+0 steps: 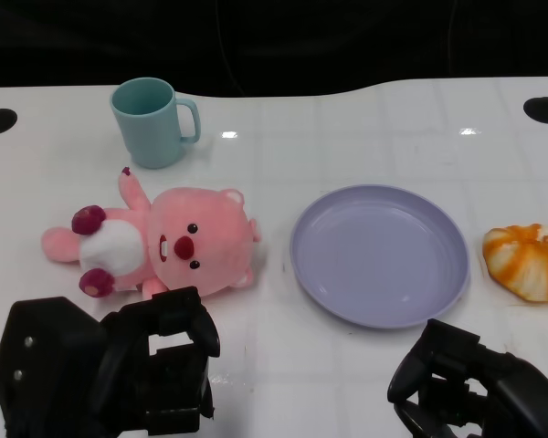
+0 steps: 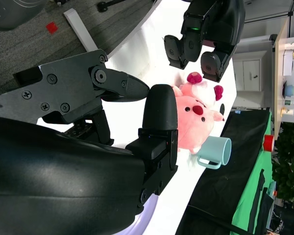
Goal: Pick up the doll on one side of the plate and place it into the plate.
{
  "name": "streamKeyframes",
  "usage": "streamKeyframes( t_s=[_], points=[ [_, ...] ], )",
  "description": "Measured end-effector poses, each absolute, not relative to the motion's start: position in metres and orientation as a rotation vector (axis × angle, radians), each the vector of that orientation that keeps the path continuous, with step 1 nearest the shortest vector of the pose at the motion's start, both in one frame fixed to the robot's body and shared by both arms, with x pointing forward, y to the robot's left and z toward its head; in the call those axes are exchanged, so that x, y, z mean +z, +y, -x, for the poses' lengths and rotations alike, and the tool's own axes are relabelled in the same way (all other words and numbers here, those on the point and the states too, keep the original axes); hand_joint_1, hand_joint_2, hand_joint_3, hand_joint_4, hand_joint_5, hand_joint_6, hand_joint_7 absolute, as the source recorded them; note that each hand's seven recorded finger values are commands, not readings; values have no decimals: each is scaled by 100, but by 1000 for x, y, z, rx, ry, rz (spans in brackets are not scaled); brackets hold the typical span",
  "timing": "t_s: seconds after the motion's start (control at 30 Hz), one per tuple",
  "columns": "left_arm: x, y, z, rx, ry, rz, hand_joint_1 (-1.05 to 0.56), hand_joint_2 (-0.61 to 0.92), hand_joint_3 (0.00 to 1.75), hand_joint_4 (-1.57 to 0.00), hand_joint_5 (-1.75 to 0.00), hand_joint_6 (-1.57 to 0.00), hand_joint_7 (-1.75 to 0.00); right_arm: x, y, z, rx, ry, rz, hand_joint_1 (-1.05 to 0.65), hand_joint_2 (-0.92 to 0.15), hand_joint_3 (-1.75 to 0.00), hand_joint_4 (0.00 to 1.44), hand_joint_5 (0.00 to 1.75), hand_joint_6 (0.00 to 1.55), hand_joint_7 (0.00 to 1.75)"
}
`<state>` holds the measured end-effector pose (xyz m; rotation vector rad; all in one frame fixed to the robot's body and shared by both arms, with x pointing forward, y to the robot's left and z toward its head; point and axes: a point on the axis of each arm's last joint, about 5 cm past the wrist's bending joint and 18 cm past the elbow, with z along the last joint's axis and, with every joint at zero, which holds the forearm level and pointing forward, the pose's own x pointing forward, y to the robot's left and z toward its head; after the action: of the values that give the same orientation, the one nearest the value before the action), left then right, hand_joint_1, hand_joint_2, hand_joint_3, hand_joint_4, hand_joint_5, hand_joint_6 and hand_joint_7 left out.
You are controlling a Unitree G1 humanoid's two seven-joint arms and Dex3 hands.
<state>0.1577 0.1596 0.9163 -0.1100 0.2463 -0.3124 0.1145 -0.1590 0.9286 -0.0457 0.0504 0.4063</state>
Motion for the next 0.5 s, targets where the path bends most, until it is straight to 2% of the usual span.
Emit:
streamKeyframes(
  t_s=[0.5],
  points=[
    [916,160,-158,-312,243,109,-3,42,146,-92,-175,-80,-169,929,-159,-115,407,49,46,-24,-86,-63,65,175,46,164]
  ],
)
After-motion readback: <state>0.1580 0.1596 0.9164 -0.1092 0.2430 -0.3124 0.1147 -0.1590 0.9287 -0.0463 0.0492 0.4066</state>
